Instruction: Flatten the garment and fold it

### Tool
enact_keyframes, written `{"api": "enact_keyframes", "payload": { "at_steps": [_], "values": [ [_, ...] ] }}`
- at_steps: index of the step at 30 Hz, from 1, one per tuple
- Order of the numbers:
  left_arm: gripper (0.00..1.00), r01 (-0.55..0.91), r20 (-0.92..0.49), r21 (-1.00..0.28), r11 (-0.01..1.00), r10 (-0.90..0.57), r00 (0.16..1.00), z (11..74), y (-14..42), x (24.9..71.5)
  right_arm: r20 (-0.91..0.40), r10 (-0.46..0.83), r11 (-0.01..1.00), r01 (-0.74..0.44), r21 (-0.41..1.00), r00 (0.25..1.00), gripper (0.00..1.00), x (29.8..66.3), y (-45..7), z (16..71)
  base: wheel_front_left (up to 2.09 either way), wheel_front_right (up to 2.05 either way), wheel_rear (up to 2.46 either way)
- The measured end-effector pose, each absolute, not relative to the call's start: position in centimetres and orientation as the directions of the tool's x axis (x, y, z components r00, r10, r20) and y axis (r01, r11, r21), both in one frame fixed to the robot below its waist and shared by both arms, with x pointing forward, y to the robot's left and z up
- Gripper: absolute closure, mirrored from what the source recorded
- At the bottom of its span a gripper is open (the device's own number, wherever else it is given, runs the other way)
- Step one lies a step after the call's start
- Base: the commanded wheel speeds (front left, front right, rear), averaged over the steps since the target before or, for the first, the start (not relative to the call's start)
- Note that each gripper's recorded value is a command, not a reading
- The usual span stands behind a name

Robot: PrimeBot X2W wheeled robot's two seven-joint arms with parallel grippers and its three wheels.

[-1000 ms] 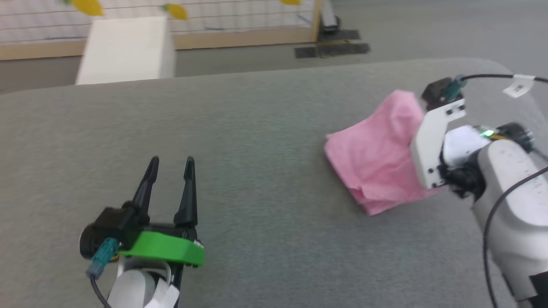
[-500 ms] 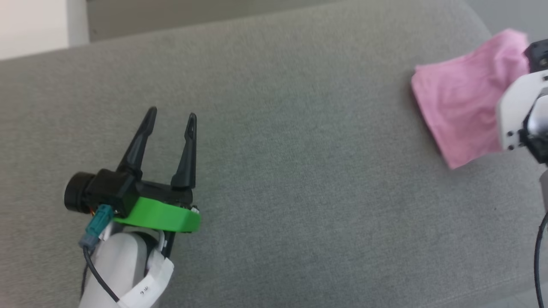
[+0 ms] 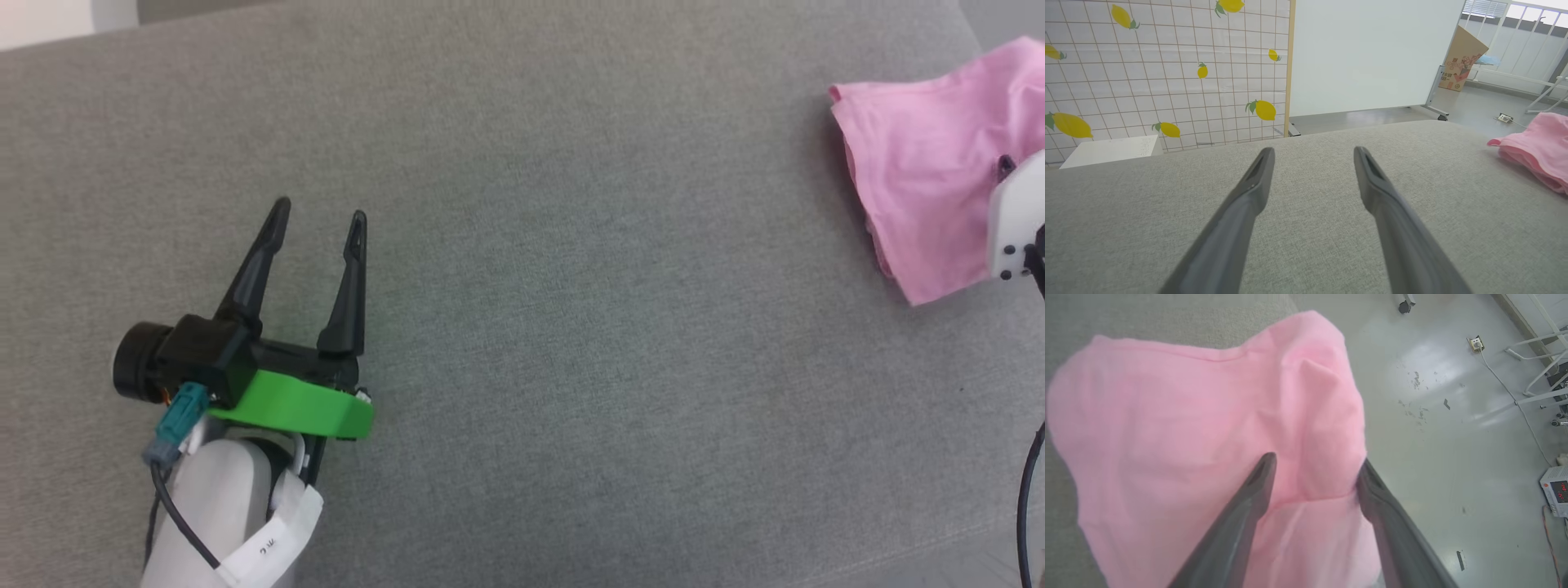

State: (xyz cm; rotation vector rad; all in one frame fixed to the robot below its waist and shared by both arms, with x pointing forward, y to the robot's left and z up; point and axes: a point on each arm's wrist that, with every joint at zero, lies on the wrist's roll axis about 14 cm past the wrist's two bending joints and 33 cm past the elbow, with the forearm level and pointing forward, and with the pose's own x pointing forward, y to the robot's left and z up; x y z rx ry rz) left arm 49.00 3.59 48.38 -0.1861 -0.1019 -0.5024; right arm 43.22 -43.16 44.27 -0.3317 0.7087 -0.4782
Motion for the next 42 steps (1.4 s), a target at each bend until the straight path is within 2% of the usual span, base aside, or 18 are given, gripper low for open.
{"api": "enact_keyframes", "payload": {
  "at_steps": [4,8,13,17,24,29,42],
  "values": [
    [0.00,0.463,0.137,-0.178,0.868,-0.444,0.885,48.9,4.1,48.1,-0.491,-0.501,0.859,0.339,-0.384,0.713,0.00,43.4,-42.4,45.4,0.00,0.00,0.00],
    [0.00,0.430,0.122,-0.195,0.882,-0.413,0.902,49.3,4.9,46.5,-0.406,-0.444,0.892,0.351,-0.284,0.799,0.00,43.6,-40.4,46.9,0.00,0.00,0.00],
    [0.00,0.388,0.143,-0.202,0.899,-0.365,0.920,51.1,6.2,44.6,-0.223,-0.334,0.941,0.310,-0.138,0.916,0.00,44.3,-36.2,50.0,0.00,0.00,0.00],
    [0.00,0.350,0.155,-0.194,0.916,-0.324,0.933,52.2,7.7,43.1,-0.062,-0.245,0.969,0.242,-0.047,0.968,0.00,43.7,-32.7,52.7,0.00,0.00,0.00],
    [0.00,0.272,0.175,-0.197,0.942,-0.239,0.955,53.4,10.6,40.8,0.120,-0.100,0.995,0.098,0.023,0.988,0.00,41.1,-26.5,55.1,0.00,0.00,0.00],
    [0.00,0.223,0.181,-0.200,0.954,-0.188,0.965,53.8,12.4,39.2,0.188,-0.027,1.000,0.025,0.013,0.982,0.00,39.2,-23.3,56.1,0.00,0.00,0.00],
    [0.00,0.115,0.178,-0.216,0.970,-0.077,0.981,53.7,16.2,36.3,0.186,0.041,0.999,-0.041,-0.005,0.982,0.00,36.1,-19.2,54.8,0.00,0.00,0.00]
  ]
}}
